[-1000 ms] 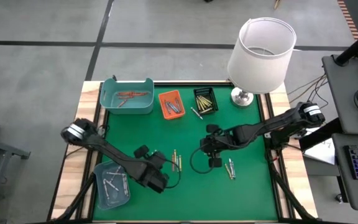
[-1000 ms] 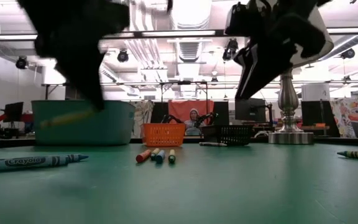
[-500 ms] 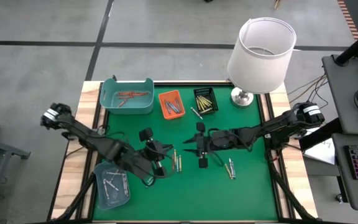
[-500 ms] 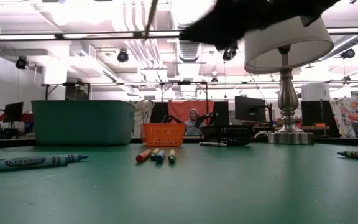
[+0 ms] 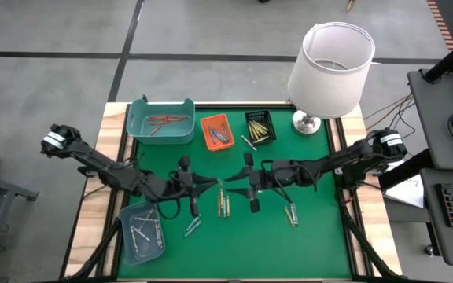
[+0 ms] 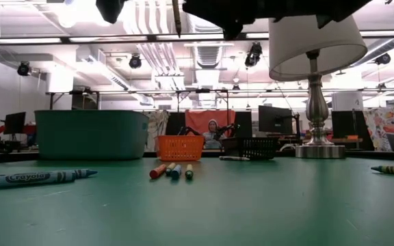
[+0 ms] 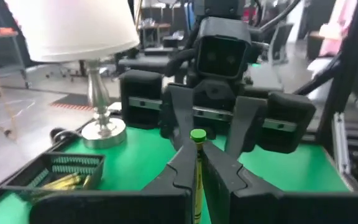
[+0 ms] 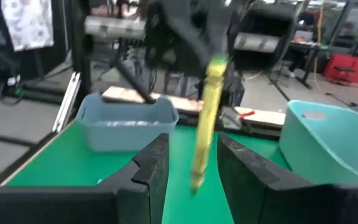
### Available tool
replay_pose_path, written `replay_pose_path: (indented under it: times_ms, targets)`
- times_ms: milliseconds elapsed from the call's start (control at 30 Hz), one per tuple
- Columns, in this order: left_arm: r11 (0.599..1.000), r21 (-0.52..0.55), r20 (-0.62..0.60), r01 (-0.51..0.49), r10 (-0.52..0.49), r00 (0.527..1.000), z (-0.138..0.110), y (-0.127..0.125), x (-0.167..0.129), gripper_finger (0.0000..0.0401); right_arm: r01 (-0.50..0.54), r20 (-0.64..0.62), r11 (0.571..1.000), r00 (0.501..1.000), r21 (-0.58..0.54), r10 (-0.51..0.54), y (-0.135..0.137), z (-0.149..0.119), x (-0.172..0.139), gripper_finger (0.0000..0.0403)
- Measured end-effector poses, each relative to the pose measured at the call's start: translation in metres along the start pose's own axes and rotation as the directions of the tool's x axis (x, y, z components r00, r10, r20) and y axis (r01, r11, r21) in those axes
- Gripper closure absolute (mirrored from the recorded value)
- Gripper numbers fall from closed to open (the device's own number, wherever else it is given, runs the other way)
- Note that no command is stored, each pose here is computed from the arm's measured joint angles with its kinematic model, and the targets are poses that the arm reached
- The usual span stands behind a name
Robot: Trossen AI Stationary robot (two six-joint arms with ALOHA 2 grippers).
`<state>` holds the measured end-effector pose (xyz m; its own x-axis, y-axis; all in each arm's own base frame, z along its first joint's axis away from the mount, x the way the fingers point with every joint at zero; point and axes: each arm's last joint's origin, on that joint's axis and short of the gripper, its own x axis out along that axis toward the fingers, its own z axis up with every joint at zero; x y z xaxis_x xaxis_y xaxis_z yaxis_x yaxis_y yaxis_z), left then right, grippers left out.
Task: Sort crayons
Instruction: Put the green crayon into the black bin
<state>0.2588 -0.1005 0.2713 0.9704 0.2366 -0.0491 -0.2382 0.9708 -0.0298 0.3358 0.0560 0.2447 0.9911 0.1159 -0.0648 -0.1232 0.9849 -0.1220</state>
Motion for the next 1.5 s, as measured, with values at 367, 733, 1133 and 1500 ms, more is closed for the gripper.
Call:
replay_pose_path:
  times_ms: [367, 733, 1133, 1500]
  targets:
    - [0.999, 0.03, 0.073, -0.023, 0.02, 0.997, 0.003, 0.005, 0.008, 0.0401, 0.047, 0.004, 0.998, 0.999, 0.049, -0.047, -0.017, 0.008, 0.004, 0.0282]
    - [0.998, 0.052, 0.07, -0.033, 0.029, 0.997, 0.005, 0.003, 0.016, 0.0401, 0.047, 0.004, 0.999, 0.999, 0.016, -0.047, -0.018, 0.009, 0.004, 0.0364]
    - [0.995, 0.09, -0.002, -0.037, 0.037, 0.999, 0.016, 0.012, 0.003, 0.0329, 0.23, -0.211, 0.973, 0.95, -0.017, -0.228, -0.045, 0.013, 0.007, 0.0388]
    - [0.974, 0.158, -0.062, -0.165, 0.176, 0.982, 0.042, 0.033, -0.021, 0.0267, 0.754, -0.675, 0.655, 0.456, -0.053, -0.579, -0.139, -0.009, -0.031, 0.0389]
